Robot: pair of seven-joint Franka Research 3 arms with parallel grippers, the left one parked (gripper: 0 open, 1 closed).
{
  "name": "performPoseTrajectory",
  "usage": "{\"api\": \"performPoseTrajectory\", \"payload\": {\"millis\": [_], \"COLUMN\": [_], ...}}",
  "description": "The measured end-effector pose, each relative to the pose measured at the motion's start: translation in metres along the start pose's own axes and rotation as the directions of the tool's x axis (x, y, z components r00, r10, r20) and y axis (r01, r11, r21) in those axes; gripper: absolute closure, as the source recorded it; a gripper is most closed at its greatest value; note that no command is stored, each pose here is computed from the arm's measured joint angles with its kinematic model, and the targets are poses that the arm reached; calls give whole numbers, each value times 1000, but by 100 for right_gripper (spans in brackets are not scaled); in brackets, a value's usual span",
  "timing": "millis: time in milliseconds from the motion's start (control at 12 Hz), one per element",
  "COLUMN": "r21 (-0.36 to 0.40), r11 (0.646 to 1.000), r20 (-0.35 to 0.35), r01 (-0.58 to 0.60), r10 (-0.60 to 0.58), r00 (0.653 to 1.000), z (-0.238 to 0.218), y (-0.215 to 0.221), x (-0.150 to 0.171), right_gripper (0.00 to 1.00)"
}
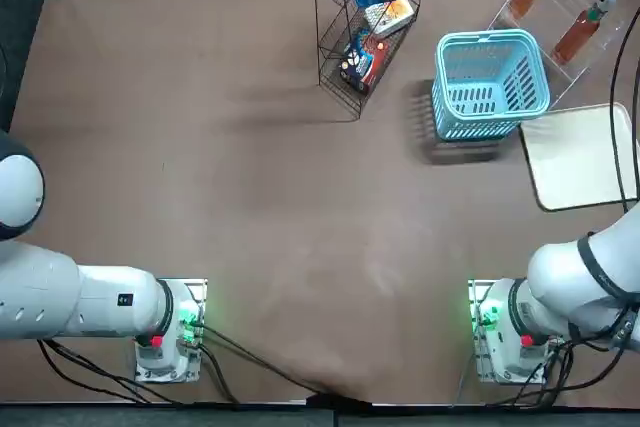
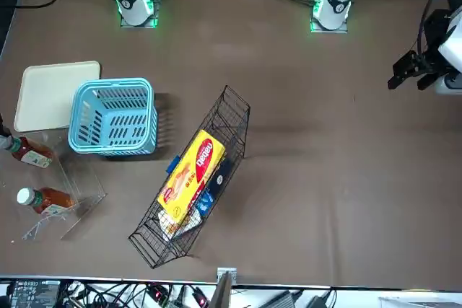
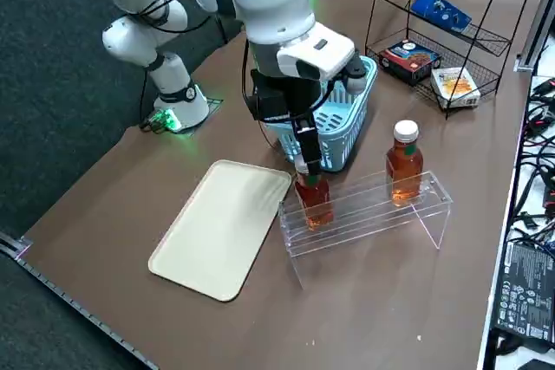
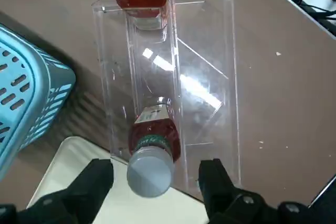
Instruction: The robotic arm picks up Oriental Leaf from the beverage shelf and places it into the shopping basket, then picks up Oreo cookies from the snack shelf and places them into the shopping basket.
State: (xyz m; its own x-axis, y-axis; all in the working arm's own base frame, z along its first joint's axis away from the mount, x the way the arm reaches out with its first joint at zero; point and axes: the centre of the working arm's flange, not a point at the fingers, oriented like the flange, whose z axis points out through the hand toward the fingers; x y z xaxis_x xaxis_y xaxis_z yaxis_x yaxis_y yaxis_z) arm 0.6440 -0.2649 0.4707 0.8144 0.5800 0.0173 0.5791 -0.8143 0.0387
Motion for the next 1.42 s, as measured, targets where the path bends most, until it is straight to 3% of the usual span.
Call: {"api": "performPoseTrajectory", "payload": {"millis": [1000,1417], "r21": [4,7], "r11": [1000,1000], "r20": [1,4], "r01": [8,4], "r10": [-8,-4], "r00": [1000,1000], "z": [71,74], "y": [-7,-3], "x": [-6,-15], "right_gripper": [0,0]}}
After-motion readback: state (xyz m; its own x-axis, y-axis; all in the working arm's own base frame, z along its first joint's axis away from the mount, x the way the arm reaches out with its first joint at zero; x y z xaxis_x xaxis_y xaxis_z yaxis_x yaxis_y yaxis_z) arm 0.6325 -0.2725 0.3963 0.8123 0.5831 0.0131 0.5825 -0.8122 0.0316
